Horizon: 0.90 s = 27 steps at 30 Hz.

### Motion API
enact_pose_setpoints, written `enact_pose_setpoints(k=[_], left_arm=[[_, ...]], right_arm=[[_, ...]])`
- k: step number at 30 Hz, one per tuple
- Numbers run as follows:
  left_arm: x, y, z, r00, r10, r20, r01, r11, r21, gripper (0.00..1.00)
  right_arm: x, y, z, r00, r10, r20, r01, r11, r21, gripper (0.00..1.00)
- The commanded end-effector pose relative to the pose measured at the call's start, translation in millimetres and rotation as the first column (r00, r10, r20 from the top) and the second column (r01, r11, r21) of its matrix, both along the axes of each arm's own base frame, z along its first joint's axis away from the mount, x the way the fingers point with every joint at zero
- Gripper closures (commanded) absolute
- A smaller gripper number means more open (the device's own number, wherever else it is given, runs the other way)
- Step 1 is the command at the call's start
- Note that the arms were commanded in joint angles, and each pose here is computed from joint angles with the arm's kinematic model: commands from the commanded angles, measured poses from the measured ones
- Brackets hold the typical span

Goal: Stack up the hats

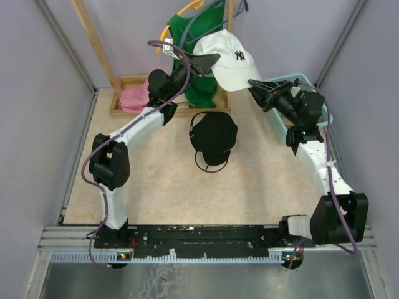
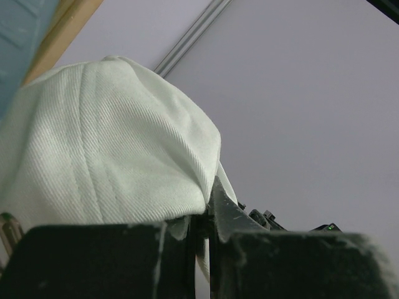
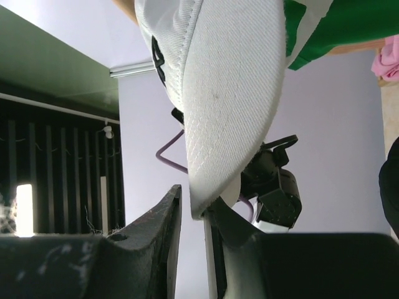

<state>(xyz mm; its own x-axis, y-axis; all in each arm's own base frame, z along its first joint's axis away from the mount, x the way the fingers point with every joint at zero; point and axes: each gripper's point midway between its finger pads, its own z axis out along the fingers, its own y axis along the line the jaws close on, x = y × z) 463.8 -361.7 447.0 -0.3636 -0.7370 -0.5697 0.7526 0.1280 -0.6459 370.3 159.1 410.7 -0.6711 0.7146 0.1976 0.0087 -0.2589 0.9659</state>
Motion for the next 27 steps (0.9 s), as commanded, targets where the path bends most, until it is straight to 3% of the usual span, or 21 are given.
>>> enact_pose_setpoints(k=[1, 14, 20, 24, 27], left_arm=[[-10.5, 7.5, 16.8, 0.997, 0.026, 0.068, -0.026, 1.0, -0.007, 1.0], [-40.4, 19.9, 11.9, 0.997, 0.014, 0.073, -0.016, 1.0, 0.017, 1.0], [-53.1, 19.0, 14.4, 0.997, -0.017, 0.077, 0.016, 1.0, 0.015, 1.0], [-58.3, 15.0, 10.9, 0.997, -0.04, 0.07, 0.039, 0.999, 0.019, 1.0], [-59.9, 13.0, 8.4, 0.996, -0.056, 0.074, 0.054, 0.998, 0.036, 0.99]], right_arm=[[-19.9, 1.0, 40.5, 0.99, -0.004, 0.138, 0.008, 1.0, -0.025, 0.8], [0.9, -39.5, 29.4, 0.984, -0.118, 0.132, 0.131, 0.987, -0.09, 0.92], [11.6, -54.0, 27.4, 0.977, -0.157, 0.141, 0.173, 0.979, -0.107, 0.92], [18.3, -54.8, 27.4, 0.975, -0.157, 0.156, 0.178, 0.976, -0.126, 1.0], [19.4, -52.2, 26.9, 0.977, -0.134, 0.166, 0.159, 0.976, -0.15, 1.0]])
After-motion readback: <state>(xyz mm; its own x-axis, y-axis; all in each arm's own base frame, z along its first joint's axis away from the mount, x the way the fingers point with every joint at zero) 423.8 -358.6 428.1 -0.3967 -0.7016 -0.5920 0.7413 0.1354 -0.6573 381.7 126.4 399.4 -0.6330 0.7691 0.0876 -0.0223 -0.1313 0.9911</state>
